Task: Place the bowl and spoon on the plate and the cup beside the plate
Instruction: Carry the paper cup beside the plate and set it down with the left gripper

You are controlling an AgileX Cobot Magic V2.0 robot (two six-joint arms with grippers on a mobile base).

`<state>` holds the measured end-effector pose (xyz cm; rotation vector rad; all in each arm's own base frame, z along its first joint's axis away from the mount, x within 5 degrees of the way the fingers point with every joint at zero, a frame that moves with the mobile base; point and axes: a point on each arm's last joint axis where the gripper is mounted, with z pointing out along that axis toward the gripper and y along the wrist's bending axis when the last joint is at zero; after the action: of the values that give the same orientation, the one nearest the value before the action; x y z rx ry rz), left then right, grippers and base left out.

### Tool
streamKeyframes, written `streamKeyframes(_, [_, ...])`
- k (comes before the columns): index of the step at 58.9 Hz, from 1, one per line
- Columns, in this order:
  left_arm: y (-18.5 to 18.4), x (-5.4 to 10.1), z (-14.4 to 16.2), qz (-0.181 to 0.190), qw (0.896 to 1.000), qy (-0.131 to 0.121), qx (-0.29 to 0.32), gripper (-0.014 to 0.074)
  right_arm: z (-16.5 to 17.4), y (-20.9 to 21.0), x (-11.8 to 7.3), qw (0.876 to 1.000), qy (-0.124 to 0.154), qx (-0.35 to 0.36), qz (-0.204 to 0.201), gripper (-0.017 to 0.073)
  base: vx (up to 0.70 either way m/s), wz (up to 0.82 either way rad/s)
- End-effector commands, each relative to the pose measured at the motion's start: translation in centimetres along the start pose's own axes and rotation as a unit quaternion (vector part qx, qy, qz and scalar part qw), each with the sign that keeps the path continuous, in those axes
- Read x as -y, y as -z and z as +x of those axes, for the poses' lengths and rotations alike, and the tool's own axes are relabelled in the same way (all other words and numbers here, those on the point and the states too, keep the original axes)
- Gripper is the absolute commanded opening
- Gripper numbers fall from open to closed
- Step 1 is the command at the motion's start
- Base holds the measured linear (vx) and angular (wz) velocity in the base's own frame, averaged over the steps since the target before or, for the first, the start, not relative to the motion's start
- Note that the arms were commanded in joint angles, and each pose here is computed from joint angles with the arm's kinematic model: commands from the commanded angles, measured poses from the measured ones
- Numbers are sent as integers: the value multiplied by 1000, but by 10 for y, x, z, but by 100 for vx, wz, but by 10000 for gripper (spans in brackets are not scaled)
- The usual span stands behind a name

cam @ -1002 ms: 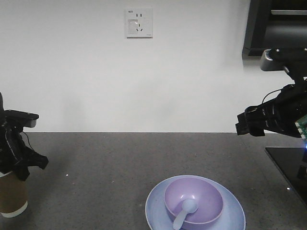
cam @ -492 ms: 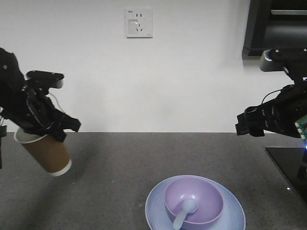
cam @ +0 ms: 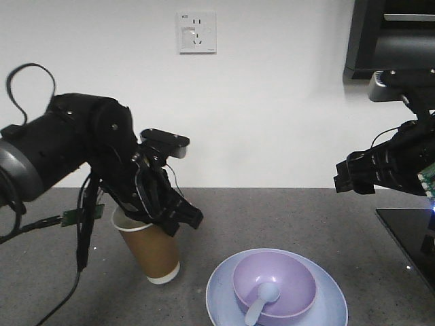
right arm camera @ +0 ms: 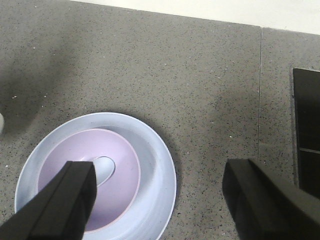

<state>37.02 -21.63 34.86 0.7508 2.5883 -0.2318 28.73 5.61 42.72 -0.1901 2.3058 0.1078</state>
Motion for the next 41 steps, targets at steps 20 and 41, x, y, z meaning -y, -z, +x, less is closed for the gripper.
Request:
streamKeyframes(20, [6, 18, -6, 16, 1000, -8, 18, 0, -10, 18, 2, 999, 5, 50, 8, 578, 0, 0])
streamKeyframes(41, [-10, 19, -6, 24, 1000, -4, 3, 0, -10, 18, 2, 999, 5, 50, 8, 578, 0, 0])
